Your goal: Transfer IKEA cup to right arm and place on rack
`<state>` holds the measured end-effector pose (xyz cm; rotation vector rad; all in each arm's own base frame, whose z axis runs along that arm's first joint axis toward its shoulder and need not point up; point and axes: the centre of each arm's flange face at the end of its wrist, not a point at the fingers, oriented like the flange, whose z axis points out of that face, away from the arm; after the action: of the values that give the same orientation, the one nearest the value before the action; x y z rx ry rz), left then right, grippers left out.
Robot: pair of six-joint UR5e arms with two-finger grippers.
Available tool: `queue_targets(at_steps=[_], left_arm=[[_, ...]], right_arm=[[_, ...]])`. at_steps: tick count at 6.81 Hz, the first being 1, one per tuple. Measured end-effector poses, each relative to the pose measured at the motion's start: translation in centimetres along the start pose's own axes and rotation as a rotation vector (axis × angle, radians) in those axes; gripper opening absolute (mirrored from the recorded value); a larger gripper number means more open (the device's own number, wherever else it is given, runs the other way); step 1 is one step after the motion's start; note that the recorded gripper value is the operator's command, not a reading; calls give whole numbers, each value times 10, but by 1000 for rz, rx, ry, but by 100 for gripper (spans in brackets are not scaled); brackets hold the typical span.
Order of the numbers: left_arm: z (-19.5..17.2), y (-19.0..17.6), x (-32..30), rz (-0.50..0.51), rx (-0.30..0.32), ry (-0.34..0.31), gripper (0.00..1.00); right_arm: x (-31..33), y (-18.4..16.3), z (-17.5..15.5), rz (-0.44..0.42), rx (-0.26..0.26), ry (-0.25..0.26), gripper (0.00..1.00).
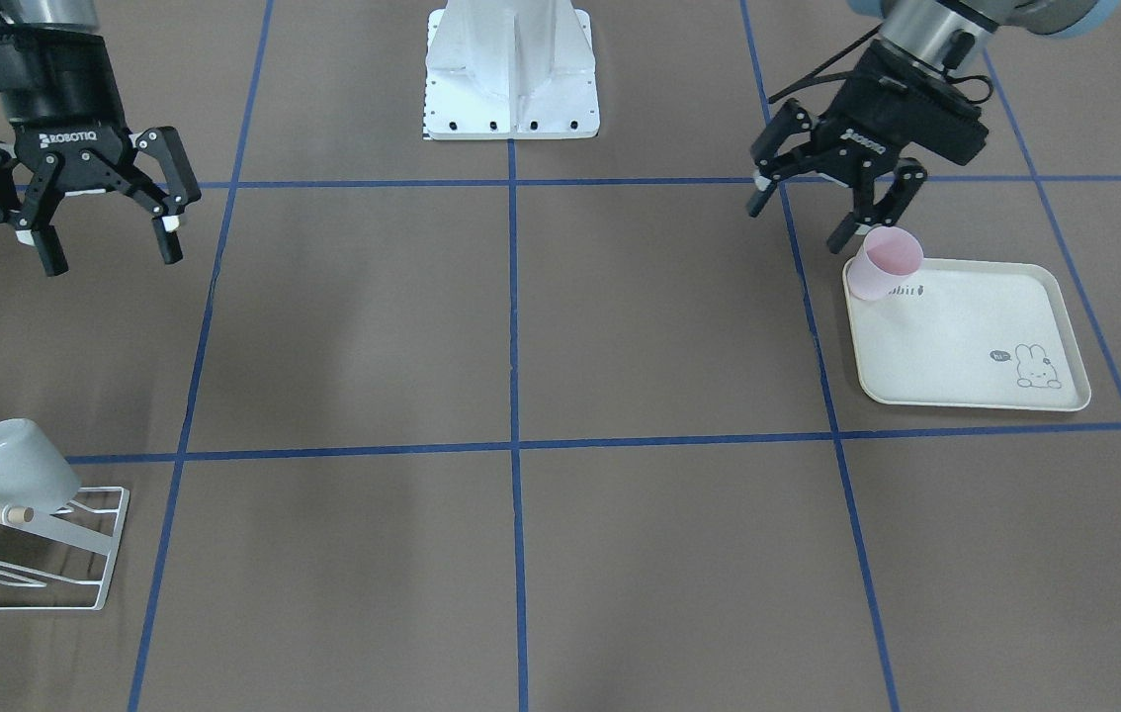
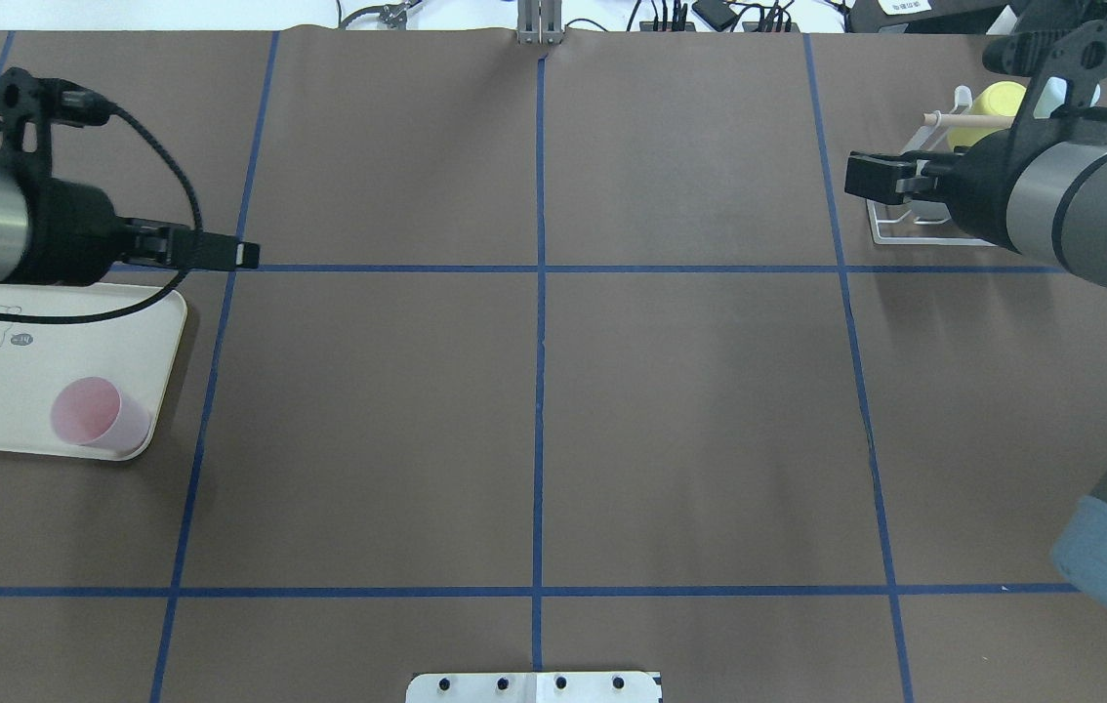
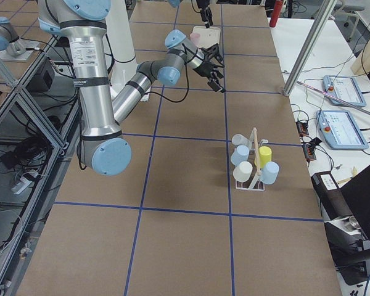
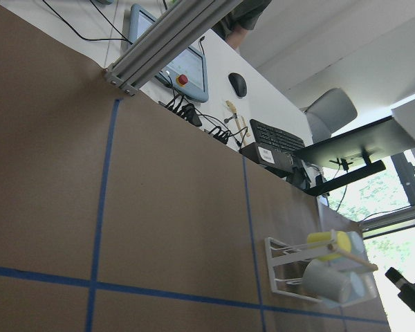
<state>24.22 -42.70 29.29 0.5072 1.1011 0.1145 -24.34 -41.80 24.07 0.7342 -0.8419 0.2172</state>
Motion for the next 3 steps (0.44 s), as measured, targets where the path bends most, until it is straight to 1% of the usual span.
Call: queue_targets(at_steps=[1,2,3], left_arm=[[-9,11,-36,68,-82,-27,100],[-8,19,-60,115,-164,-71,100],[0,25,-78,147,-248,-118,100]], right_arm=[[-16,0,-6,15,-56,-74,100],[-35,-4,-10,49,-90,-136,100],[-58,-11,-9,113,-108,-185,100]])
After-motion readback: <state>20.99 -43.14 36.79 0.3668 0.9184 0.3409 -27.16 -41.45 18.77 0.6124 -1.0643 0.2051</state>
